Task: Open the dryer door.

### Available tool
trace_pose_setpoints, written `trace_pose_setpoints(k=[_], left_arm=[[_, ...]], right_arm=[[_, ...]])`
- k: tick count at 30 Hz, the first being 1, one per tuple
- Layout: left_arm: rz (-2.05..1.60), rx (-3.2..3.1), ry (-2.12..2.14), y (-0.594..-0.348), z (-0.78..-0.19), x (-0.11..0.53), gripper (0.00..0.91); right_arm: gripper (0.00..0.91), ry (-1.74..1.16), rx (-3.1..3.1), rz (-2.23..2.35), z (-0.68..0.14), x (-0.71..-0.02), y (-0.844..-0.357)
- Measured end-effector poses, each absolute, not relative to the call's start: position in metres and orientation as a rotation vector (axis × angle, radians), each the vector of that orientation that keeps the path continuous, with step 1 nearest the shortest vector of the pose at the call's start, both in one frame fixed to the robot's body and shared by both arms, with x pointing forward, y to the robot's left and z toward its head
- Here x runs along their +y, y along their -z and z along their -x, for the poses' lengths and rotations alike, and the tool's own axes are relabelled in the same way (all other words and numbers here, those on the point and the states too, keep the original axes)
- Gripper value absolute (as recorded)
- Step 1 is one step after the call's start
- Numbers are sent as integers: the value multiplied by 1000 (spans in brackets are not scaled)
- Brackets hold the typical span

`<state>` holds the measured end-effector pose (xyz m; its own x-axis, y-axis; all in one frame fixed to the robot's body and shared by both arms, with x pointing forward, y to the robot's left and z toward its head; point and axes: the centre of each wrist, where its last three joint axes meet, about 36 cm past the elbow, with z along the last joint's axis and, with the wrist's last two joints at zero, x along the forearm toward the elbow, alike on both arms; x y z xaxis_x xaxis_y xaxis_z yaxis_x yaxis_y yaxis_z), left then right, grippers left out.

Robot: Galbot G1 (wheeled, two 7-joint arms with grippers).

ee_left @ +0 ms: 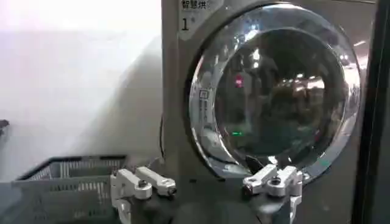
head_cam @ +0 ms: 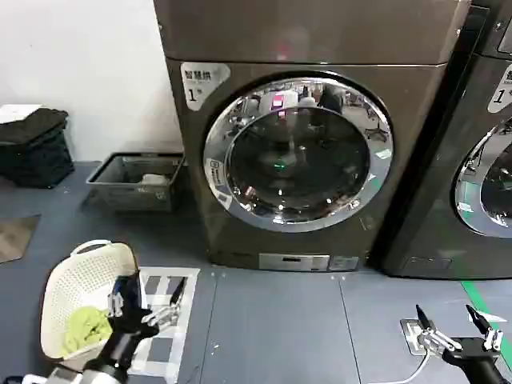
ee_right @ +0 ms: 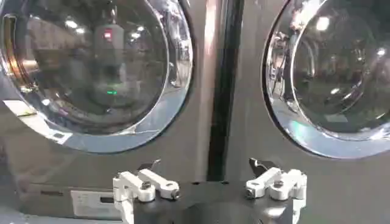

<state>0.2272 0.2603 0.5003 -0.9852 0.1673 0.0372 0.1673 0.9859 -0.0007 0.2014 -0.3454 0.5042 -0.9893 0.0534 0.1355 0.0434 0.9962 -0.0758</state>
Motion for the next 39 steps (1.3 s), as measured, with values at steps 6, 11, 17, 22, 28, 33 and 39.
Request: trace_pose_setpoints(k=[6,11,17,22,28,33,39], left_arm=[[272,-3094,7,-501,-228,260,907],[281,-3093,10,-500,-228,258,907],[297,-3084,17,-499,-226,254,907],[297,-3086,18,-501,-225,252,907],[289,-3087,18,-501,-223,252,907],[286,-3089,24,-502,-222,252,907],[287,-3087,36,-503,-221,251,907]], right_arm=[[907,-129,-3012,10,-213,-347,-509],[907,-114,-3044,-61,-230,-347,-515],[907,-133,-3093,-218,-261,-348,-524],[907,-172,-3108,-353,-291,-345,-532],[907,-213,-3126,-510,-321,-343,-541],[907,-253,-3114,-635,-344,-342,-547],[907,-293,-3076,-767,-369,-338,-553]])
